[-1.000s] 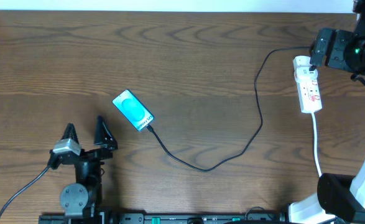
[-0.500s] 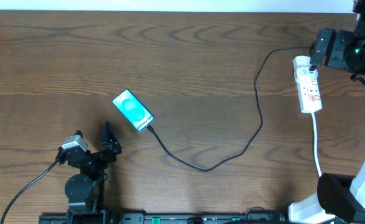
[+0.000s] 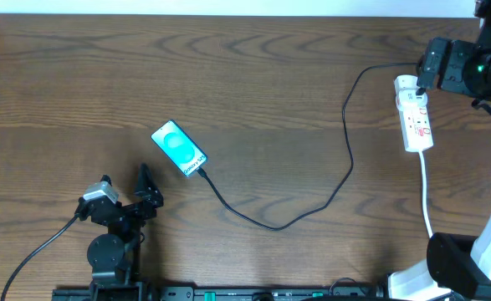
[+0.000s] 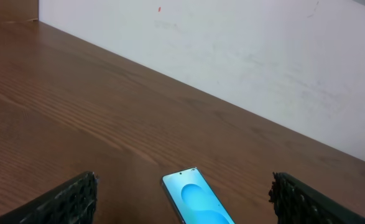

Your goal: Plug charger to phone and switch on socket

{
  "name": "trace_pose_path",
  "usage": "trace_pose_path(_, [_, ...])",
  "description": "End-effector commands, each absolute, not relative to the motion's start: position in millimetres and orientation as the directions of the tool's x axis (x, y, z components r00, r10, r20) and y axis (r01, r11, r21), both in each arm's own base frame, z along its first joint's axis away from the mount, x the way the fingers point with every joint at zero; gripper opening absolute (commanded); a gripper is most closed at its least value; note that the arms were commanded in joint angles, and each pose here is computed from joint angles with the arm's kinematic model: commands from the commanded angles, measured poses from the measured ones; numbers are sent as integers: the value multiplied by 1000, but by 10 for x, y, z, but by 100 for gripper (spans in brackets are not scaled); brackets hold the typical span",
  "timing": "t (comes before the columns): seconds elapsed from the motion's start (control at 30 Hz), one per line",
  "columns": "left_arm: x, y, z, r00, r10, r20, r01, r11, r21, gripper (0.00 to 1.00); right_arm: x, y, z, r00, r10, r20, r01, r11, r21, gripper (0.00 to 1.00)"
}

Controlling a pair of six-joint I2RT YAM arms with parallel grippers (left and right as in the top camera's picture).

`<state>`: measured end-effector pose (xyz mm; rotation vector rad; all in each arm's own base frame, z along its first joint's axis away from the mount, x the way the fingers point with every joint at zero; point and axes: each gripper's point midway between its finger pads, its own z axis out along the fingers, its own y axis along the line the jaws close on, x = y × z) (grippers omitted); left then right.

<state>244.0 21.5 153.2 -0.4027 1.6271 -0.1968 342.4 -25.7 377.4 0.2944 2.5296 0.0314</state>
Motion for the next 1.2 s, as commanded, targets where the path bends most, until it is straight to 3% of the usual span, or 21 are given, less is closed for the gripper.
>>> trace_pose_path(0.0, [2424,241,1363,-100,-369,-924,-173,921,-349,89,3424,-264,3779,-800,227,-555,217,972,85,99])
trace_pose_path(0.83, [2424,242,1363,-100,-369,-924,-173,921,-349,89,3495,-323,3780,-786,218,-578,227,972,58,99])
trace_pose_path(1.17, [2424,241,1363,-100,-369,-924,-173,921,-349,89,3923,30,3542,-585,154,-796,96,988,120,99])
